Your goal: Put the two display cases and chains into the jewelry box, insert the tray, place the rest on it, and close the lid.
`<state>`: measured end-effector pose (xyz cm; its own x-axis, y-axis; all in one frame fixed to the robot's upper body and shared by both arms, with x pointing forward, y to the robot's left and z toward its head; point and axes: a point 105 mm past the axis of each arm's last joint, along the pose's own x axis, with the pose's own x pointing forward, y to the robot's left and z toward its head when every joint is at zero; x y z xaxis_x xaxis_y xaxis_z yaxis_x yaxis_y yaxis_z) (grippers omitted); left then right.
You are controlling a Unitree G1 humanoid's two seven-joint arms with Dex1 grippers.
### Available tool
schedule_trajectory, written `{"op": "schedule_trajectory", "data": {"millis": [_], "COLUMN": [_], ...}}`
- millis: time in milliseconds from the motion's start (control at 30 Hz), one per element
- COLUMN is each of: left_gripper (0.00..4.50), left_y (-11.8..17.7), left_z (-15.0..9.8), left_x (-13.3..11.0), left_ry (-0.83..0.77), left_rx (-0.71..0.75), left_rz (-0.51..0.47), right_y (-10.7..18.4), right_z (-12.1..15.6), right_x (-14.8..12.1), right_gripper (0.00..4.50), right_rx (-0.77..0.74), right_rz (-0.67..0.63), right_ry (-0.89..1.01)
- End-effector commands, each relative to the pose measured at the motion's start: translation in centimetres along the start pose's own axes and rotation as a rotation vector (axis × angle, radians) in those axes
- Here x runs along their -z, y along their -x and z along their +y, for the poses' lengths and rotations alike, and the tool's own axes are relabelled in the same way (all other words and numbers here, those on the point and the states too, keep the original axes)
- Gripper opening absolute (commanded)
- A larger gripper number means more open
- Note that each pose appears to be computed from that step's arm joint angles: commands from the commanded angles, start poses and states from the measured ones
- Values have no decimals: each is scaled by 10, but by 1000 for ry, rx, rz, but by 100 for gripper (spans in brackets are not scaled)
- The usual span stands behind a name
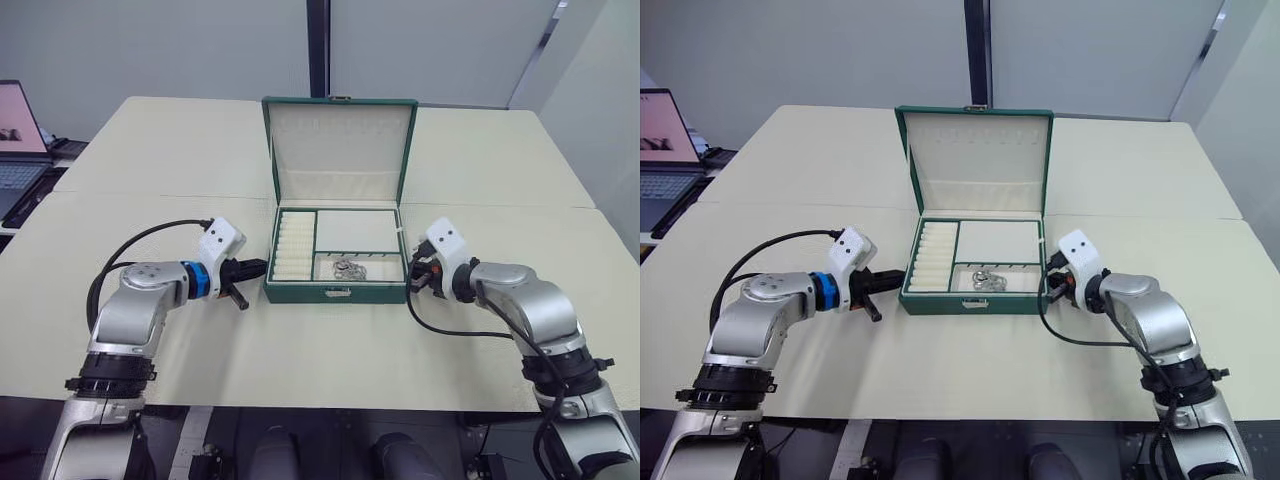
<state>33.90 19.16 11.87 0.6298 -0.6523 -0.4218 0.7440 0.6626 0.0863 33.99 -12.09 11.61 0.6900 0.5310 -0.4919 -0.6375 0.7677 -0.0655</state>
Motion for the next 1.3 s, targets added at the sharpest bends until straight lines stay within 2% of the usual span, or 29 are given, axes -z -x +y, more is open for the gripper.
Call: {"op": "schedule_trajectory", "data": {"millis": [33, 433, 567, 833, 967, 1067, 1233, 1300], "left_gripper": [0, 0, 0, 0, 0, 0, 0, 0], "left_y": [-5, -2, 11, 39, 63, 105, 155, 169], "left_z": [-22, -16, 8, 27, 20, -1, -18, -20], "left_x": [-15, -13, -15, -32, -42, -66, -87, -93], "left_ry": [-25, -31, -50, -29, -81, -39, 26, -5], "left_rx": [99, 63, -41, -132, -100, 50, 171, 171], "left_rz": [-53, -36, -47, -116, -134, -238, -215, -219], "right_y": [6, 11, 17, 34, 41, 50, 58, 59], "right_z": [28, 29, 12, -18, -30, -46, -70, -81], "right_x": [-30, -20, -12, -16, -25, -48, -84, -101], "right_gripper": [2, 2, 2, 2, 2, 2, 2, 2], "right_rx": [-112, -112, -46, 39, 68, 94, 116, 118], "right_rz": [-122, -88, -63, -69, -87, -139, -218, -251], "right_ry": [45, 44, 50, 78, 95, 99, 92, 92]}}
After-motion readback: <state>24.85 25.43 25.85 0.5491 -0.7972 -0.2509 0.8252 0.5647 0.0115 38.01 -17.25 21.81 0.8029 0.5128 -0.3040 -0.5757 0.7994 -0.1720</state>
